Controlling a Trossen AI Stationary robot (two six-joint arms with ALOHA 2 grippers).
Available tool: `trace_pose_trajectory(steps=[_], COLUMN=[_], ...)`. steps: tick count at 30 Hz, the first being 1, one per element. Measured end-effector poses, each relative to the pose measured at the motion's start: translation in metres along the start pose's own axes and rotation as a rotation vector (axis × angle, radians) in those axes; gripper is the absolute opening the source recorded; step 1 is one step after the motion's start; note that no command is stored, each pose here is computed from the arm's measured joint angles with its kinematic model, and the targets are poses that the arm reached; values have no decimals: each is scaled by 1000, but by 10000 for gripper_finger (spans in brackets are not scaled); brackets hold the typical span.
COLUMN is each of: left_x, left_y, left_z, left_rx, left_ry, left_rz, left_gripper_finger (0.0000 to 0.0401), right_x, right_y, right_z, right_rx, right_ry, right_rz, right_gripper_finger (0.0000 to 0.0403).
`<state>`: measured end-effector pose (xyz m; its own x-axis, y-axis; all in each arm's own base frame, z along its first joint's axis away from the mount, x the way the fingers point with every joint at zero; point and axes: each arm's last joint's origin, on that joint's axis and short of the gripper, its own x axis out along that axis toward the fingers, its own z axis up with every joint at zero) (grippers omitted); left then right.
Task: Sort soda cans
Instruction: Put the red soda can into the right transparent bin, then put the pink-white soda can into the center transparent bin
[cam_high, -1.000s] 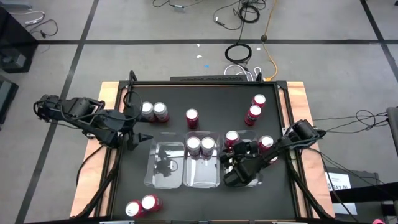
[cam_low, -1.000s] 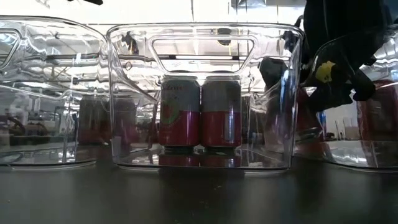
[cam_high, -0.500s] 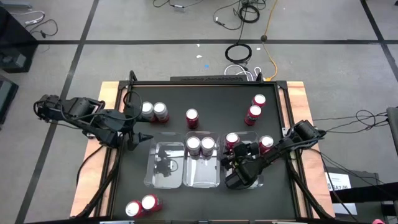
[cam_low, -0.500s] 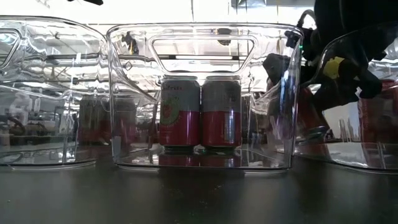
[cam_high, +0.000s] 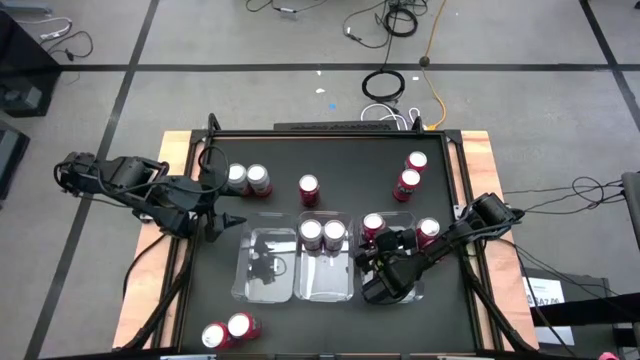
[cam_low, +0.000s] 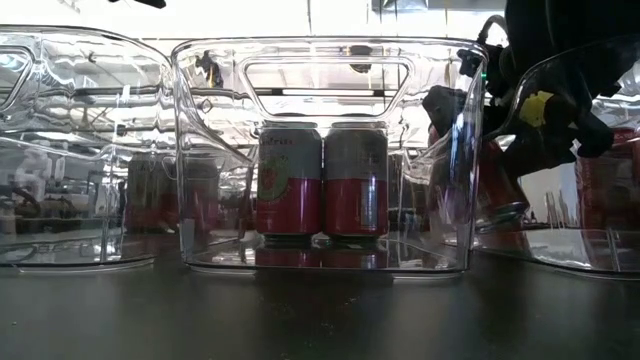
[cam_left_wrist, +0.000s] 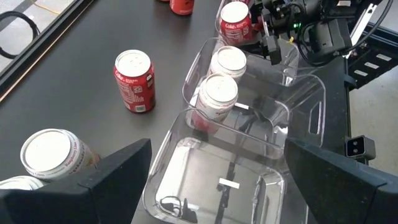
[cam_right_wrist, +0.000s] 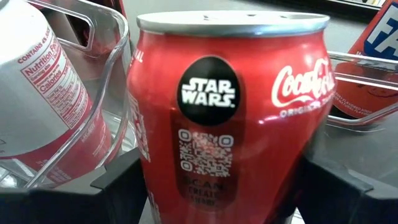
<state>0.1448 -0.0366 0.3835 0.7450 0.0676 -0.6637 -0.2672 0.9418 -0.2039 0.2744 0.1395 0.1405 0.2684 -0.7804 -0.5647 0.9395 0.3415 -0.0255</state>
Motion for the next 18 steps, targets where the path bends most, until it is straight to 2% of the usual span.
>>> trace_pose_trajectory(steps=[8, 18], left_x=[0, 0], left_y=[0, -1], left_z=[0, 1], left_rx=[-1, -4], left_ry=[-1, -13], left_rz=[0, -8], left_gripper_finger=[374, 374], right_x=[0, 0], right_y=[0, -1], right_z=[0, 1], right_rx=[-10, -28], right_ry=[-3, -1], right_rz=[1, -2], right_gripper_finger=[329, 396])
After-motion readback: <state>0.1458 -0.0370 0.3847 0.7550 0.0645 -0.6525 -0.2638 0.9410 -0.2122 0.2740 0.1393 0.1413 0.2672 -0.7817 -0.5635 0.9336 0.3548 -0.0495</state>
